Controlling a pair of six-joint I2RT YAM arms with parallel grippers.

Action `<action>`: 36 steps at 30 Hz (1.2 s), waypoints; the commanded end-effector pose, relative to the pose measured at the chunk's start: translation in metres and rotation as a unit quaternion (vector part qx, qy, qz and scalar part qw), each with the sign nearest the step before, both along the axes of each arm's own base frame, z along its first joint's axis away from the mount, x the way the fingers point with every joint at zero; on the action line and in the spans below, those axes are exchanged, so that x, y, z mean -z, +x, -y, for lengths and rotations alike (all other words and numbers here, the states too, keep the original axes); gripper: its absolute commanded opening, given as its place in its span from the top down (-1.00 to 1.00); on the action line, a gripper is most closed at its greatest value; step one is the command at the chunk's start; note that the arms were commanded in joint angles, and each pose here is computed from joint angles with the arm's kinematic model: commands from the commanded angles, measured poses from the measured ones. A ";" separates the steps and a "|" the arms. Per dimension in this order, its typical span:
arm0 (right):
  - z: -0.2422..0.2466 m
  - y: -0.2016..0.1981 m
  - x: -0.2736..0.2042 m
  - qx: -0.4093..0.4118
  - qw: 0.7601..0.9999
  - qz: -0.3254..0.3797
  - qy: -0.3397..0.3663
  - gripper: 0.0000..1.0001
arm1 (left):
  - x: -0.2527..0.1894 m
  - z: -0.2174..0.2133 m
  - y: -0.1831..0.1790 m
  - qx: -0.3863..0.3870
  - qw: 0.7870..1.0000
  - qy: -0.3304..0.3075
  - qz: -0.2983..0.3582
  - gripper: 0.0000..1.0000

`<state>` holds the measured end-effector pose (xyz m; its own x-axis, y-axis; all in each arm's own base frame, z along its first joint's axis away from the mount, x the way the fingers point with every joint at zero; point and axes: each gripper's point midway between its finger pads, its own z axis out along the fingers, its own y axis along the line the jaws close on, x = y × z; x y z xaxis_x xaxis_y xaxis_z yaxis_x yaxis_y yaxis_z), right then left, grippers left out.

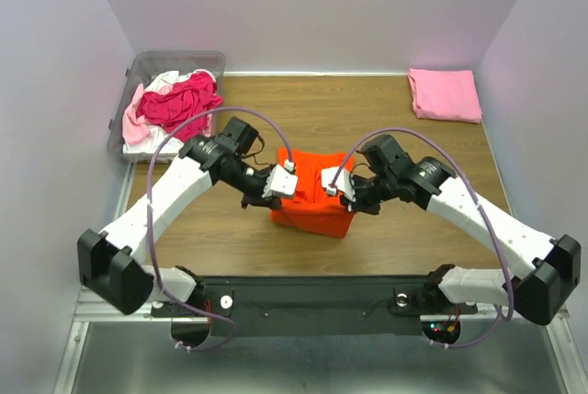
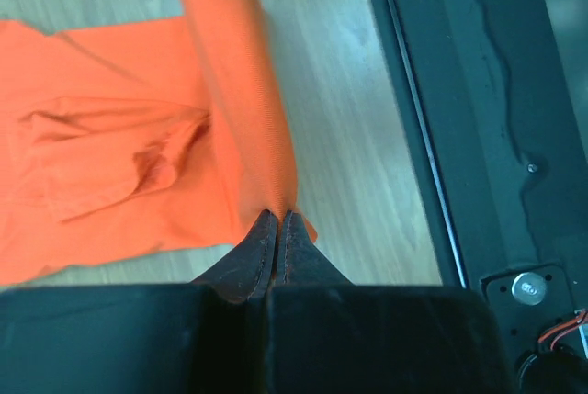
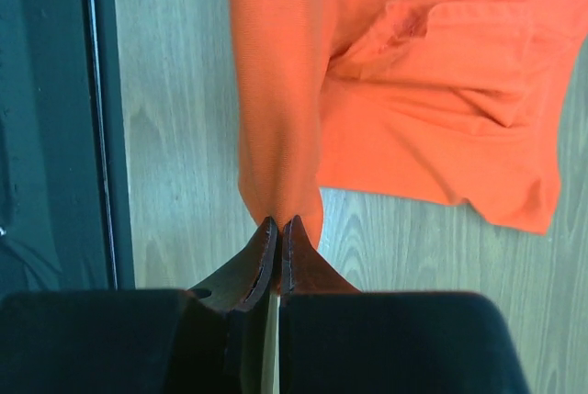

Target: Fold and stack the t-shirts

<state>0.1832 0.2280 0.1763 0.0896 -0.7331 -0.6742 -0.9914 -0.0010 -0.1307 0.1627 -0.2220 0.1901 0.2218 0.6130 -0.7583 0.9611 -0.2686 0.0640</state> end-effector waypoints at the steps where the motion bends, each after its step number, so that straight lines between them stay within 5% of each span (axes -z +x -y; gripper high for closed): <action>1: 0.000 0.018 -0.010 0.005 1.000 0.012 -0.008 0.99 | -0.017 0.002 0.024 -0.014 0.999 -0.008 -0.027 1.00; 11: 0.018 0.125 -0.001 0.040 0.999 0.015 -0.007 0.99 | -0.026 0.017 0.142 -0.056 0.998 -0.022 -0.012 1.00; 18: 0.024 0.193 0.064 0.057 0.997 -0.043 -0.030 0.99 | 0.030 0.029 0.224 -0.130 0.991 0.005 -0.041 1.00; 24: 0.027 0.229 0.115 0.086 0.992 -0.077 -0.046 0.99 | 0.088 0.027 0.254 -0.190 0.979 0.032 -0.067 0.91; 32: 0.032 0.204 0.145 0.091 0.986 -0.121 -0.066 0.99 | 0.109 0.012 0.212 -0.165 0.980 0.056 -0.097 0.88; 36: 0.018 0.173 0.102 0.089 0.989 -0.115 -0.035 0.99 | 0.109 0.004 0.165 -0.142 0.982 0.048 -0.111 0.89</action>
